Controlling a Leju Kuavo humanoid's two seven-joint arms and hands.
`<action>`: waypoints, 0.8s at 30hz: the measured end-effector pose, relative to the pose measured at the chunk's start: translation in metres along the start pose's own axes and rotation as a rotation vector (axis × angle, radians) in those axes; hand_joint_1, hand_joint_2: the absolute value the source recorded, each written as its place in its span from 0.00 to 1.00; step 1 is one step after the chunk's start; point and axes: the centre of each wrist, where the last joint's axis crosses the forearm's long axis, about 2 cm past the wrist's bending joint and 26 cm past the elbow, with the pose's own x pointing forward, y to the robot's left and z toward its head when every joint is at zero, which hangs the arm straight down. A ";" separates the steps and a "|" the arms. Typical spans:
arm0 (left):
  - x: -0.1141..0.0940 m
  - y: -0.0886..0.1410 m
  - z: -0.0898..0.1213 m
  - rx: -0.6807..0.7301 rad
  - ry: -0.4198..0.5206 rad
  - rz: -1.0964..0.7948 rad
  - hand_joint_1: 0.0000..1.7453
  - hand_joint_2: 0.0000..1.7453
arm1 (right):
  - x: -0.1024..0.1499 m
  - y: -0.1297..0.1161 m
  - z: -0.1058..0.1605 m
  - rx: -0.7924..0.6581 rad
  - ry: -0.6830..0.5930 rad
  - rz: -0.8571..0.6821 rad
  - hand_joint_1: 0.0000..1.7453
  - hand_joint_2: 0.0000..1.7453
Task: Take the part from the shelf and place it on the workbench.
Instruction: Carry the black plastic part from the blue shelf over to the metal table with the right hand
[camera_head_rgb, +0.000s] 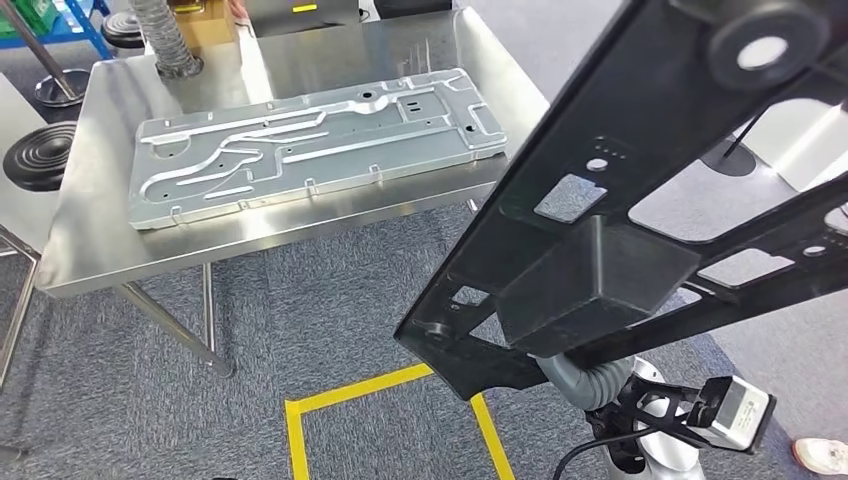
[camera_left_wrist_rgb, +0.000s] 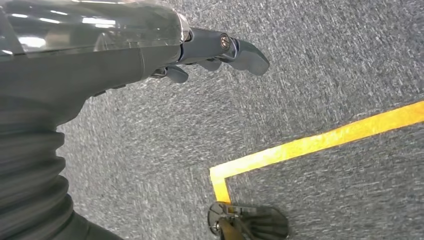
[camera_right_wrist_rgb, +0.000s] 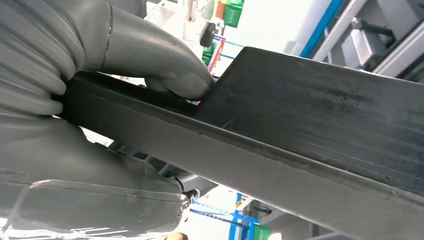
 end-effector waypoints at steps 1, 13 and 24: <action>0.000 0.000 0.000 0.000 0.000 0.000 0.00 1.00 | 0.000 -0.001 0.000 -0.001 0.001 -0.001 0.99 1.00; -0.003 0.000 0.001 -0.008 -0.004 -0.006 0.00 1.00 | -0.001 0.002 0.008 -0.022 0.036 0.008 0.99 1.00; -0.004 0.000 0.001 -0.009 -0.014 0.002 0.00 1.00 | 0.001 0.011 0.018 -0.013 0.050 0.010 0.99 1.00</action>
